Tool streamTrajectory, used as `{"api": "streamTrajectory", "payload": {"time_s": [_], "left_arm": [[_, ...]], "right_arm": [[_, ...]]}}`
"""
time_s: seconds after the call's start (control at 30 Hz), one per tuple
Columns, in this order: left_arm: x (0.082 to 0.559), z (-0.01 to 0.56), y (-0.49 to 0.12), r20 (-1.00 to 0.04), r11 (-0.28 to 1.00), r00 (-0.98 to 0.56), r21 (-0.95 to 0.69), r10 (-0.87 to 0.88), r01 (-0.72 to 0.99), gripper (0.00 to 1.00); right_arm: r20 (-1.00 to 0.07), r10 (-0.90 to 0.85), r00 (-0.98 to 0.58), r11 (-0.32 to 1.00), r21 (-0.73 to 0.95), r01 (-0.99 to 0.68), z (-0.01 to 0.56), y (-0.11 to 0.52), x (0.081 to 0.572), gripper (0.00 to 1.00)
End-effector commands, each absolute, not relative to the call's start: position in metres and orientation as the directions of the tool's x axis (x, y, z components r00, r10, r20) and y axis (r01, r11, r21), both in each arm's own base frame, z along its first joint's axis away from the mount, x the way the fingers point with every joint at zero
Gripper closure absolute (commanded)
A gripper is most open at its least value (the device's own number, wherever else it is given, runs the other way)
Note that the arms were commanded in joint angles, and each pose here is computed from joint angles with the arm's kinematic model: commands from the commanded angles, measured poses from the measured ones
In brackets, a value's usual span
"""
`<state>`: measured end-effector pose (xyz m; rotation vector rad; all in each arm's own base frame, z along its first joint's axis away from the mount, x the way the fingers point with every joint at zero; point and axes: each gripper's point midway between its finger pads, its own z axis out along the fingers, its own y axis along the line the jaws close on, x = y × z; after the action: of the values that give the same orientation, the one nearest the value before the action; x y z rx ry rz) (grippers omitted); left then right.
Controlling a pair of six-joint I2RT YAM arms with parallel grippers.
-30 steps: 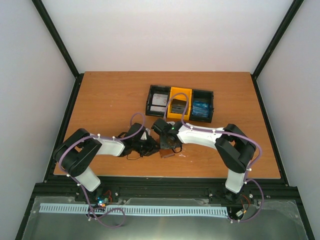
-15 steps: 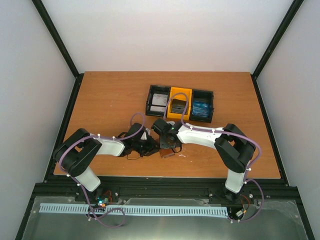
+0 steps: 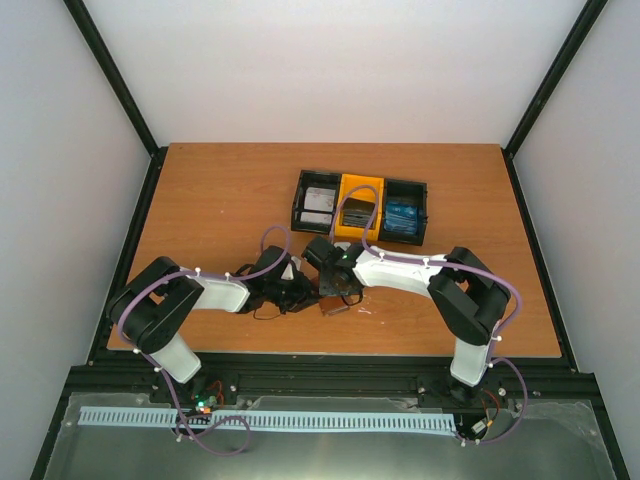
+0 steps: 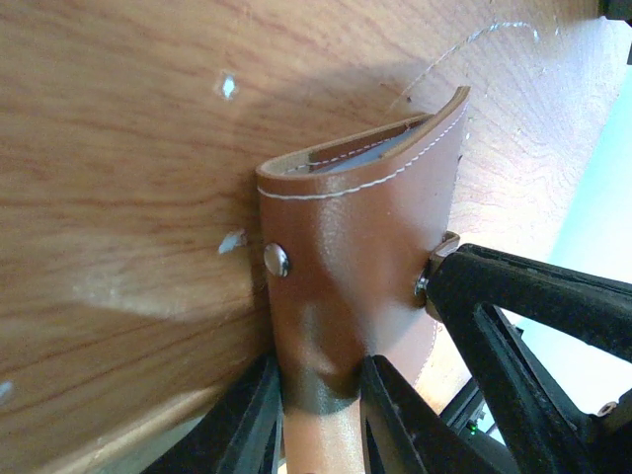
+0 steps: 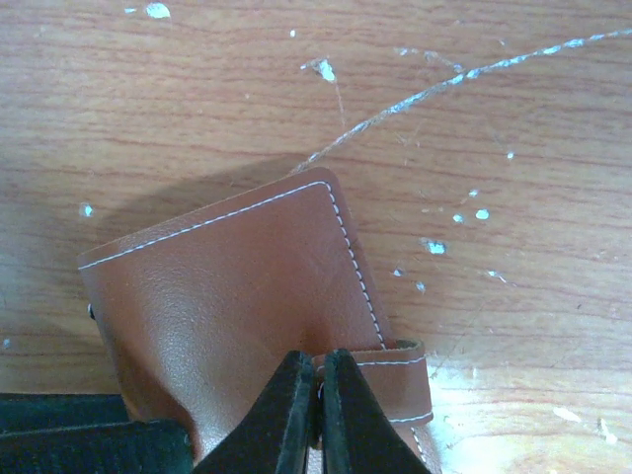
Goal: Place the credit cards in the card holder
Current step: Close the card holder at the center of the board.
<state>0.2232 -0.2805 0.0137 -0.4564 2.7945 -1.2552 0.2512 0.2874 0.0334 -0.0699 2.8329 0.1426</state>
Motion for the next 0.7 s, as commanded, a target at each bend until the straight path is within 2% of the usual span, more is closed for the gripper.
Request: {"api": "streamTrajectory", "payload": {"time_s": [0.0,0.67], "left_arm": [[0.1731,-0.0623,-0.2184,0.174,0.810,-0.916,-0.427,-0.362,-0.402,0.76],[0.1732,-0.0634,-0.2183,0.174,0.812,-0.916,-0.424,-0.361,-0.401,0.75]], "right_arm": [[-0.308,0.019,-0.951,0.992,0.128,-0.021,0.0317,0.2985,0.2547,0.96],[-0.303,0.037,-0.952,0.975,0.221,-0.033,0.0339,0.3069,0.2524,0.96]]}}
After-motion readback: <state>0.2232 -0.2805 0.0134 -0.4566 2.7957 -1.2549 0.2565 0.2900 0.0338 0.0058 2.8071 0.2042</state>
